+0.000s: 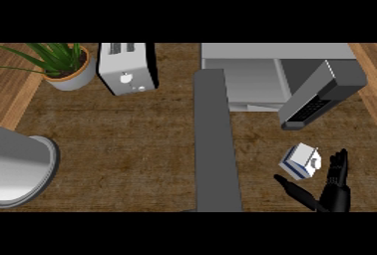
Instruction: Pick up the milk, place it into the microwave and close the microwave
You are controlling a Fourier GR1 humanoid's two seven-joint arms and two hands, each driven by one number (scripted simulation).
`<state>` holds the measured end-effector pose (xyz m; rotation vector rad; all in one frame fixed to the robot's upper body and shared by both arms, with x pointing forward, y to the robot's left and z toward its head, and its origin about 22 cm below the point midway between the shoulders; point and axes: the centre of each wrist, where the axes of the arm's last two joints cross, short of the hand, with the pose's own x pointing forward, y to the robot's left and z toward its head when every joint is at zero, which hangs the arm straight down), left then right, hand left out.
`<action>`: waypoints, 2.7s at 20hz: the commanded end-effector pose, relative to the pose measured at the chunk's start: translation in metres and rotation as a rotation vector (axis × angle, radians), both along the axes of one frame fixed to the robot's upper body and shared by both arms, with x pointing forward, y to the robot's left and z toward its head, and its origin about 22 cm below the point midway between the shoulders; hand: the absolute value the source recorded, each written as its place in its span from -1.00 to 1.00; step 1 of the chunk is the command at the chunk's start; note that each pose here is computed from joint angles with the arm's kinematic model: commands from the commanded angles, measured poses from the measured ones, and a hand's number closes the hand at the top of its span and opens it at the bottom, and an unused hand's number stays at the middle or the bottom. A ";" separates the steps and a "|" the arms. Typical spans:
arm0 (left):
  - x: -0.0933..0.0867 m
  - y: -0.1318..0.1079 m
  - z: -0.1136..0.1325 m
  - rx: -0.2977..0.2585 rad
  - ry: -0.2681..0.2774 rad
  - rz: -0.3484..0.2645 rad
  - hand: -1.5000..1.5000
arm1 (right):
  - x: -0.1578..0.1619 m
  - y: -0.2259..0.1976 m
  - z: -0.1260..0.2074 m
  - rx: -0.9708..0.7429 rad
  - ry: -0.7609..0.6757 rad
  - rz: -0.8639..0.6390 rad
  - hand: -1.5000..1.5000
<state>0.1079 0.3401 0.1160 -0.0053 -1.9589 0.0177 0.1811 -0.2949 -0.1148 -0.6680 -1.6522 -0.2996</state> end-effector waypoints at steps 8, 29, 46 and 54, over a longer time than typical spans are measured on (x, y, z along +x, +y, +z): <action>-0.002 0.015 -0.002 0.002 0.004 0.006 -1.00 | 0.002 -0.034 -0.033 -0.038 0.044 -0.019 -1.00; -0.003 0.011 -0.009 -0.004 0.010 -0.019 -1.00 | 0.089 -0.005 -0.018 -0.124 -0.119 0.488 1.00; -0.016 0.011 0.004 -0.011 0.006 0.017 -1.00 | 0.111 0.054 0.032 -0.029 -0.233 0.717 1.00; -0.022 0.028 -0.006 0.005 0.035 0.002 -1.00 | 0.138 0.090 0.075 -0.100 -0.207 0.659 1.00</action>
